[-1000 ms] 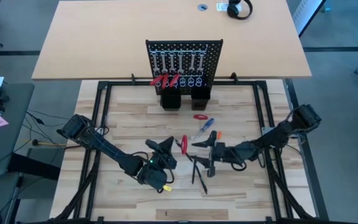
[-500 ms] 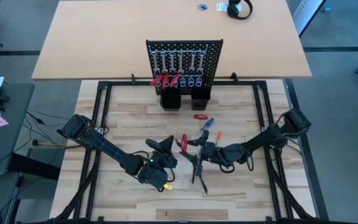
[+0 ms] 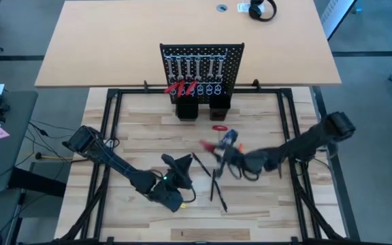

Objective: Hang tools onto peg board
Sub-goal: Hang the allen wrench on the peg board

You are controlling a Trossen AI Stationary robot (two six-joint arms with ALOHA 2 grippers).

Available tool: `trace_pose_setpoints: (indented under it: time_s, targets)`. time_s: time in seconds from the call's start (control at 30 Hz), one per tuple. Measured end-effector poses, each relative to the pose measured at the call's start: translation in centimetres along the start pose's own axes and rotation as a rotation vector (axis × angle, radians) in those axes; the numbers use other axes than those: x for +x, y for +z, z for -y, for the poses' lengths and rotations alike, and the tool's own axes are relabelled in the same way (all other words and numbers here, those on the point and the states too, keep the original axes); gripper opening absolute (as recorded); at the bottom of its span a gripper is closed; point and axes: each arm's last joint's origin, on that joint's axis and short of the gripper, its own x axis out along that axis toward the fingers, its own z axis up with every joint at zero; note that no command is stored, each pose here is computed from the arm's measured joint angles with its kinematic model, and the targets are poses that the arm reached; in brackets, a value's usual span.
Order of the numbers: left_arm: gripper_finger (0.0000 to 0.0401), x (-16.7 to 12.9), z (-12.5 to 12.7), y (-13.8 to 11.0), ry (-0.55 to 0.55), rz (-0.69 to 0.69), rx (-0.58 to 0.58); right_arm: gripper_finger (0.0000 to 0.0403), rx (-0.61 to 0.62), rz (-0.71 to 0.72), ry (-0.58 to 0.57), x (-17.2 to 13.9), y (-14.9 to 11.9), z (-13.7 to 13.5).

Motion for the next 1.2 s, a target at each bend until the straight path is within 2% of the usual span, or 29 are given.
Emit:
trace_pose_setpoints:
  time_s: [0.1,0.23,0.37,0.5,0.63,0.77,0.97,1.2]
  targets:
    - [0.0106,-0.8,0.4,-1.1,-0.019,-0.009,-0.023,0.0053,-0.039,-0.025,-0.074,0.0,2.4,2.5]
    - [0.0142,-1.9,0.5,-3.0,-0.062,-0.037,-0.114,0.0053,-0.113,-0.125,-0.156,1.2,5.7,6.6]
    - [0.0154,-2.5,0.6,-4.7,-0.179,-0.135,-0.268,0.0053,-0.152,-0.177,-0.158,3.4,9.5,11.0]
    - [0.0153,-3.1,1.1,-6.1,-0.202,-0.16,-0.356,0.0053,-0.194,-0.242,-0.123,6.4,11.5,14.7]
    - [0.0151,-3.6,1.4,-6.9,-0.215,-0.148,-0.357,0.0053,-0.223,-0.358,-0.099,9.3,11.4,17.6]
    - [0.0151,-3.9,1.5,-7.1,-0.217,-0.141,-0.362,0.0053,-0.26,-0.452,-0.116,11.3,10.8,19.1]
    - [0.0151,-3.9,1.6,-7.0,-0.219,-0.137,-0.364,0.0053,-0.279,-0.551,-0.073,12.8,9.0,19.5]
    - [0.015,-3.9,1.6,-7.0,-0.217,-0.133,-0.37,0.0053,-0.293,-0.59,-0.059,12.7,9.1,19.5]
